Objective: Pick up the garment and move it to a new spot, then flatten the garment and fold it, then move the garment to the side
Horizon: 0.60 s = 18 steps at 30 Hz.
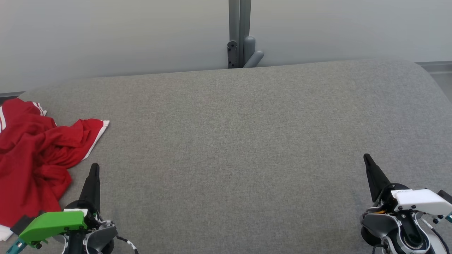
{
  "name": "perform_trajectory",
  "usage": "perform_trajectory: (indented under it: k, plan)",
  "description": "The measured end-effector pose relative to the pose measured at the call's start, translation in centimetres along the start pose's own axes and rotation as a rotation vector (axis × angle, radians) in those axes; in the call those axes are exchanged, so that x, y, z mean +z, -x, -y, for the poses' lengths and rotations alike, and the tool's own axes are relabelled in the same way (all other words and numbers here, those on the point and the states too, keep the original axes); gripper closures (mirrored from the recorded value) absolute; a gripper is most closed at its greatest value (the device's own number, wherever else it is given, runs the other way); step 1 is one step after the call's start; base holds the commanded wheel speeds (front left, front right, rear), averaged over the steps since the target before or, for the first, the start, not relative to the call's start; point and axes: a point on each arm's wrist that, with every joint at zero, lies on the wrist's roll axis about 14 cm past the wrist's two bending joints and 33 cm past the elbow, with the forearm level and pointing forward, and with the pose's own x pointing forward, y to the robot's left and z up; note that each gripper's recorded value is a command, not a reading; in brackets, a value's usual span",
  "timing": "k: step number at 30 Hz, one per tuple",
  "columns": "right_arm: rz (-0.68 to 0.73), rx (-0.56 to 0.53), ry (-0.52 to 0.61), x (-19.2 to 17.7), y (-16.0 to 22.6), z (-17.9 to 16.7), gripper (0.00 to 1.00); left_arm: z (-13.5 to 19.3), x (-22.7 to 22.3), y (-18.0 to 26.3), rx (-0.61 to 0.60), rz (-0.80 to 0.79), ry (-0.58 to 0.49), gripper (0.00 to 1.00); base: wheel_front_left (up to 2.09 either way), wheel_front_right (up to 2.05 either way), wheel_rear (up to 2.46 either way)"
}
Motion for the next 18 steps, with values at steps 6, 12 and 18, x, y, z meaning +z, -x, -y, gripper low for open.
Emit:
perform_trajectory:
  k: [6, 12, 18]
  plan:
    - [0.000, 0.000, 0.000, 0.00, 0.00, 0.00, 1.00, 0.00, 0.00, 0.00, 0.000, 0.000, 0.000, 1.00, 0.00, 0.00, 0.00]
    - [0.000, 0.000, 0.000, 0.00, 0.00, 0.00, 1.00, 0.00, 0.00, 0.00, 0.000, 0.000, 0.000, 1.00, 0.00, 0.00, 0.00]
    - [0.000, 0.000, 0.000, 0.00, 0.00, 0.00, 1.00, 0.00, 0.00, 0.00, 0.000, 0.000, 0.000, 1.00, 0.00, 0.00, 0.00]
